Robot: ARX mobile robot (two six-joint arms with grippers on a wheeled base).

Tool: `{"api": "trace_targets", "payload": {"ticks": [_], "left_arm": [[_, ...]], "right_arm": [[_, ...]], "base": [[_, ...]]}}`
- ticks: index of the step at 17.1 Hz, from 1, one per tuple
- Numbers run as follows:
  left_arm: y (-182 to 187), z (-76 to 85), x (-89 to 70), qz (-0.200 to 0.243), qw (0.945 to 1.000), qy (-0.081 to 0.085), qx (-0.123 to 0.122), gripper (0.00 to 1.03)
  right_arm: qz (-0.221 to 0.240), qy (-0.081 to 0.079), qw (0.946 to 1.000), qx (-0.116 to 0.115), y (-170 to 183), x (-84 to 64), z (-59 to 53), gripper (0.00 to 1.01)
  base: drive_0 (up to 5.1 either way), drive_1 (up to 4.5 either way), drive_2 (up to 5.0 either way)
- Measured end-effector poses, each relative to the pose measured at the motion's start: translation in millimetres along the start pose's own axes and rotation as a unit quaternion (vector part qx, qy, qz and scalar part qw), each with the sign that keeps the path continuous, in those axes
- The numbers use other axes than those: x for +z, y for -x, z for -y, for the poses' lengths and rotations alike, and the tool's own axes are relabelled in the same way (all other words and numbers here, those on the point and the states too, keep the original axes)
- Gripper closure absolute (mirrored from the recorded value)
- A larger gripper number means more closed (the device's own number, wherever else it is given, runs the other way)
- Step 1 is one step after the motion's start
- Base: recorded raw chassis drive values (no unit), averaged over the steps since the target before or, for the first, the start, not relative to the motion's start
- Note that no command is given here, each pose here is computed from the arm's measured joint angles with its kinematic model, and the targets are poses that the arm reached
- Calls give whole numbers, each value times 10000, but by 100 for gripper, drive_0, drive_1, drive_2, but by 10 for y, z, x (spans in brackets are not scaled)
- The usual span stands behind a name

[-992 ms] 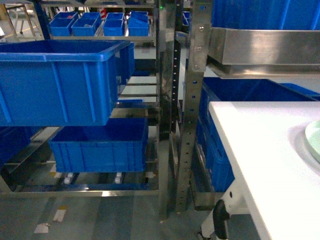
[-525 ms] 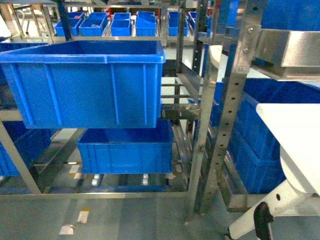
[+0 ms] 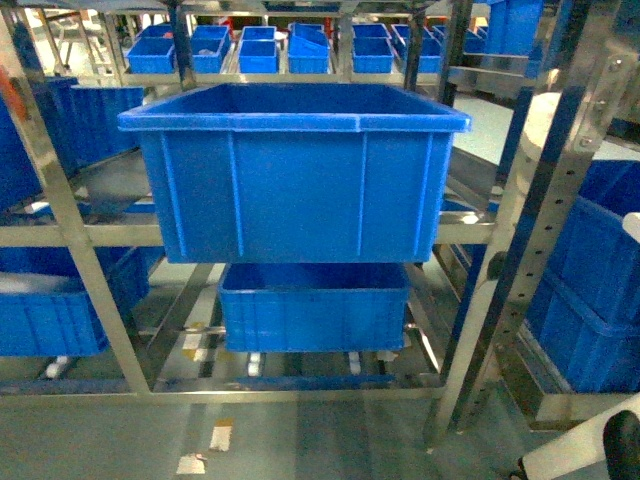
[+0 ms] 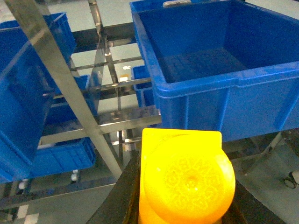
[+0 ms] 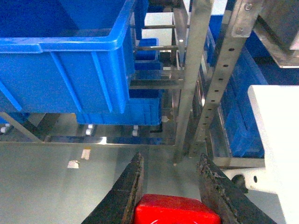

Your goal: Sort and place red and yellow blocks in left bins

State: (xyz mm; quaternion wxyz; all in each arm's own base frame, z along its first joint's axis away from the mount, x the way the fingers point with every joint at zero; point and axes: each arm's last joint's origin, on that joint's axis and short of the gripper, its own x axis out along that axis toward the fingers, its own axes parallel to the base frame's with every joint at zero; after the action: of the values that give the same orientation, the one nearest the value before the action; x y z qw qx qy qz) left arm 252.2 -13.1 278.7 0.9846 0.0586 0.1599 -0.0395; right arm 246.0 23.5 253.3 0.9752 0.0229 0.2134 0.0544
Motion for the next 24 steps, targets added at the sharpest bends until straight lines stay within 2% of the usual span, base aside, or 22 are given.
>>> {"api": "trace_targets", "payload": {"ticks": [21,23,24], "left_arm": [[0,0,0,2,10000,0,0,76],[-2,-23,-9,-39,10000,16,76,76],[2,-9,1,6,10000,7,33,76]], "right_arm": [[21,1,10000,1,5,5,0,73],[22,16,10000,69,2,4,-20,73],[1,10,10000,42,-1,0,-13,73]], "base": [[-499,242,242],[0,0,0],[0,0,0]]}}
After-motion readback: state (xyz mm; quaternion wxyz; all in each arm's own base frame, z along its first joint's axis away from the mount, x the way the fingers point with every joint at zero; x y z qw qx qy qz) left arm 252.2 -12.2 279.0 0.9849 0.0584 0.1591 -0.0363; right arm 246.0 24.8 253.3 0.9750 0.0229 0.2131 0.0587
